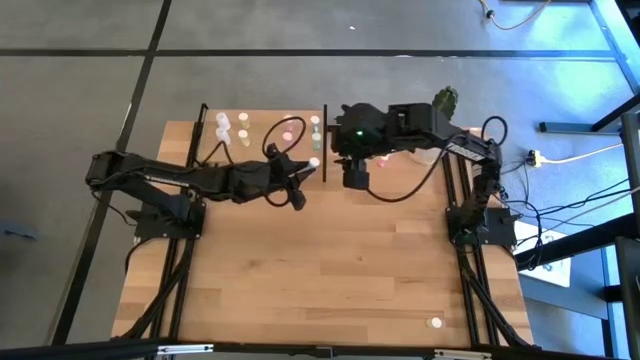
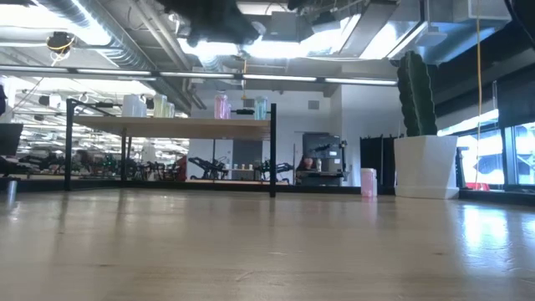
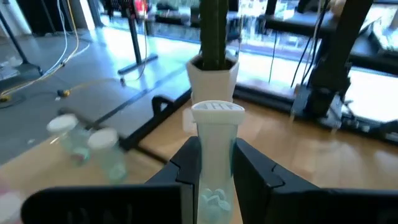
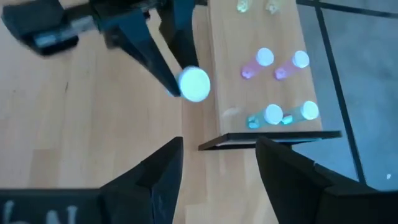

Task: Pick and place medicine bottles onto shelf by color
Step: Put the green pill bottle on the shelf and align it with the other green pill bottles

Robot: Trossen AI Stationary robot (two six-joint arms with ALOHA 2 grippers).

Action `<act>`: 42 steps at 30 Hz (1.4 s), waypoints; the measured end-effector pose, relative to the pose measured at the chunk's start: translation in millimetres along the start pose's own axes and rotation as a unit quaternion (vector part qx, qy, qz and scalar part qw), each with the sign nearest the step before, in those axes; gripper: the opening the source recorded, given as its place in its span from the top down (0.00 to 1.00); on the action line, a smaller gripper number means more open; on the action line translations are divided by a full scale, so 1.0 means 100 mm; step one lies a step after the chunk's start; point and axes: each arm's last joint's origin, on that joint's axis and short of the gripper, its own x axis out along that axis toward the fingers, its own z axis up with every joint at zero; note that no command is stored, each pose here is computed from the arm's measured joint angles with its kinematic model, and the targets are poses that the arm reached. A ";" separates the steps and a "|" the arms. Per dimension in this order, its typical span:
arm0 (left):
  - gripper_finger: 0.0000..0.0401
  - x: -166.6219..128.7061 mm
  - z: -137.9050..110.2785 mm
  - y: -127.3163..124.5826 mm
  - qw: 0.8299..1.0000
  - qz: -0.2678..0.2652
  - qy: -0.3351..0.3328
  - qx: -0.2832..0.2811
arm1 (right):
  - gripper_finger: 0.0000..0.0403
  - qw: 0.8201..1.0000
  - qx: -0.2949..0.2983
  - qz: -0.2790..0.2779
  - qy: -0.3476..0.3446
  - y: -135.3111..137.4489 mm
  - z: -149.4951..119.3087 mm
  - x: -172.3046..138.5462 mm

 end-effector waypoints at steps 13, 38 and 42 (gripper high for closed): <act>0.86 0.20 -0.07 -0.08 0.997 0.067 -0.037 0.021 | 0.49 1.000 0.013 0.008 0.013 0.04 -0.11 -0.26; 0.86 -0.44 -0.36 -0.04 0.987 0.136 -0.073 -0.049 | 0.49 0.994 0.062 0.020 -0.084 0.24 -0.47 -0.29; 0.86 -0.35 -0.48 0.04 0.987 0.077 -0.119 -0.070 | 0.49 0.990 0.078 0.016 -0.115 0.25 -0.60 -0.32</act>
